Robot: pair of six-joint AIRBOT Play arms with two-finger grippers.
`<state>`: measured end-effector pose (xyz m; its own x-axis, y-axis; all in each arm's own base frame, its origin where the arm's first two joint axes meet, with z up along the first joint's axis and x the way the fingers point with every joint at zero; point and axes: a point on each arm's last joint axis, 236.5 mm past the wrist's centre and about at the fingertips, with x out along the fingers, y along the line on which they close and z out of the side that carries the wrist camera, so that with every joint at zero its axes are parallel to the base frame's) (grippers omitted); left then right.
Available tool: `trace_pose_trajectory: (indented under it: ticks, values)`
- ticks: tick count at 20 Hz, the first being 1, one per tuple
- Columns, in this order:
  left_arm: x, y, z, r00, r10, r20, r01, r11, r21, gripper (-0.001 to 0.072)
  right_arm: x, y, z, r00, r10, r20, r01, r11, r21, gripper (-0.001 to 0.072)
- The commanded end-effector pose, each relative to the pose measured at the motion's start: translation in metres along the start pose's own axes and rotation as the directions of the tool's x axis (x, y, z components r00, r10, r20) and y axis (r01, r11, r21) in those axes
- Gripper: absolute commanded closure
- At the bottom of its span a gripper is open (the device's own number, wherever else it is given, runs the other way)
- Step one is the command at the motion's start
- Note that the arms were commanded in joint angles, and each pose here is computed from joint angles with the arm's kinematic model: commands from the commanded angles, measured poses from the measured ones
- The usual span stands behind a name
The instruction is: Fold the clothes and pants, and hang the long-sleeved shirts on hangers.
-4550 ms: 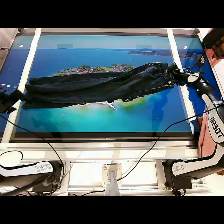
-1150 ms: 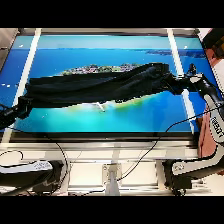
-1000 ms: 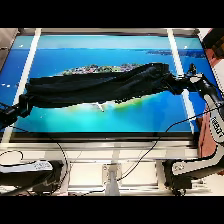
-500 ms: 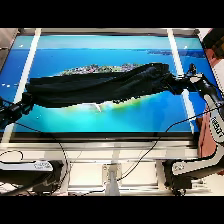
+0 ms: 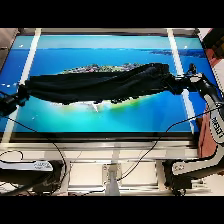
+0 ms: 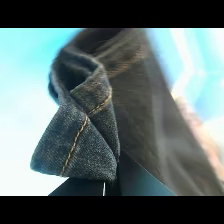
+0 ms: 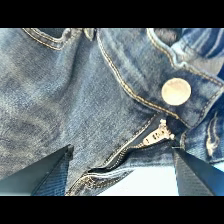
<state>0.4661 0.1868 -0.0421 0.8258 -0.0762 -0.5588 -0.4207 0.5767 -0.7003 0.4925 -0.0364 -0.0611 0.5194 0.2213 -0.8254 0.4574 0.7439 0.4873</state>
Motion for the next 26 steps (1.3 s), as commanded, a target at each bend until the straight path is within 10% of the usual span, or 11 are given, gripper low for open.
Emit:
trace_pose_trajectory:
  ticks: [1,9,13,19,26]
  values:
    - [-0.016,-0.054,0.023,0.997,-0.066,-0.032,0.071,0.977,0.201,0.0676,-0.007,0.004,0.004,1.0,0.004,0.017,-0.004,1.0,-0.012,0.003]
    - [-0.063,-0.154,0.014,0.995,0.056,-0.081,0.026,0.643,0.766,0.0676,-0.02,-0.011,-0.023,0.992,-0.077,-0.096,0.068,0.993,-0.097,0.003]
    - [-0.058,-0.147,0.005,0.988,0.132,-0.081,-0.022,0.64,0.768,0.0676,-0.025,-0.012,-0.048,0.976,-0.083,-0.2,0.065,0.993,-0.096,0.0041]
    - [-0.061,-0.197,0.014,1.0,0.015,0.016,-0.021,0.566,0.824,0.0675,-0.029,0.072,-0.073,0.941,0.196,-0.276,-0.233,0.967,-0.105,0.0521]
    - [-0.065,-0.274,-0.004,0.984,-0.164,0.07,0.018,0.482,0.876,0.0674,-0.044,0.258,-0.057,0.88,0.474,0.021,-0.43,0.816,-0.387,0.068]
